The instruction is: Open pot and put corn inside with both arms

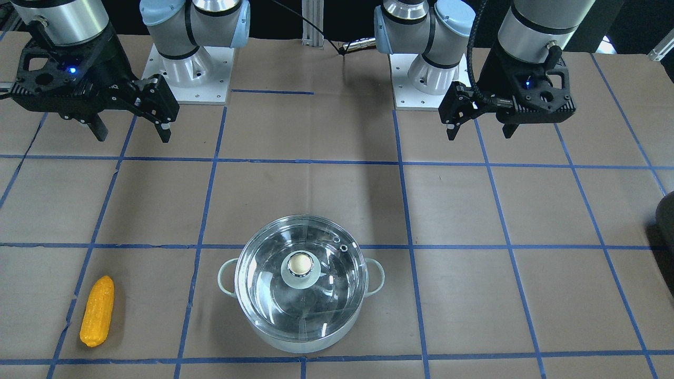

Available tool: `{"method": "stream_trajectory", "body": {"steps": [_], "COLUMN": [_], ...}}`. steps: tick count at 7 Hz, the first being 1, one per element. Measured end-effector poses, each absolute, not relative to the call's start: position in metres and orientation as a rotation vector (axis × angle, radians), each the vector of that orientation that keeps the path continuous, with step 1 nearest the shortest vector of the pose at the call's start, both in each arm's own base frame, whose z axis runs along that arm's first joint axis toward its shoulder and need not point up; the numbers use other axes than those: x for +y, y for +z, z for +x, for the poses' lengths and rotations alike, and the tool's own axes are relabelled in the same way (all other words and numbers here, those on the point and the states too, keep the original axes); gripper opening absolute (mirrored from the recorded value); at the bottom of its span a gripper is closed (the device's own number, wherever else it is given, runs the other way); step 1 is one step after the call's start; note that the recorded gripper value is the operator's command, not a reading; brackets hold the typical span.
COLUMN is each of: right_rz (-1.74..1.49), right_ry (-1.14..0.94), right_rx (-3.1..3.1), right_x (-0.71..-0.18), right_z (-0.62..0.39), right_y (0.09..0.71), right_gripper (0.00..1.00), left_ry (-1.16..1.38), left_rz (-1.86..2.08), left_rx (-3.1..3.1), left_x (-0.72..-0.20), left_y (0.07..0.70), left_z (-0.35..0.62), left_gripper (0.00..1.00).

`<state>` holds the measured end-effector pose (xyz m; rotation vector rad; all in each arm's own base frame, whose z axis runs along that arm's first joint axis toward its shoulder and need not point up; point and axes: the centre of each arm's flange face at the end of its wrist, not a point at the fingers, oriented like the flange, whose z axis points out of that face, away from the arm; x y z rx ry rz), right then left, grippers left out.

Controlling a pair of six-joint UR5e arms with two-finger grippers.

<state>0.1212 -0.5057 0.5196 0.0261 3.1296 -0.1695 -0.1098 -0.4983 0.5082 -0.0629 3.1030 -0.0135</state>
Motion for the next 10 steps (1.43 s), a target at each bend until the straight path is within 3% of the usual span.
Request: {"method": "stream_trajectory", "body": {"steps": [4,6,10], "right_rz": [0.05,0.029,-0.115], "right_ry": [-0.179,-0.139,-0.038], "right_rx": [3.14,3.14,3.144], "right_x": [-0.512,-0.544,-0.663], "right_z": [0.109,0.073,-0.016], "right_y": [0.526,0.512,0.339], "right_gripper": [0.99,0.95,0.99], "left_ry": [-0.015,-0.093,-0.188], "left_rz": [-0.064,-0.029,0.061], "left_rx": [3.106,3.113,3.139], "left_x": [-0.505,-0.525,-0.63], "left_y": [0.506,0.516,0.464], "left_z": [-0.11,-0.127,-0.266], "left_gripper": [1.0,1.0,1.0]}}
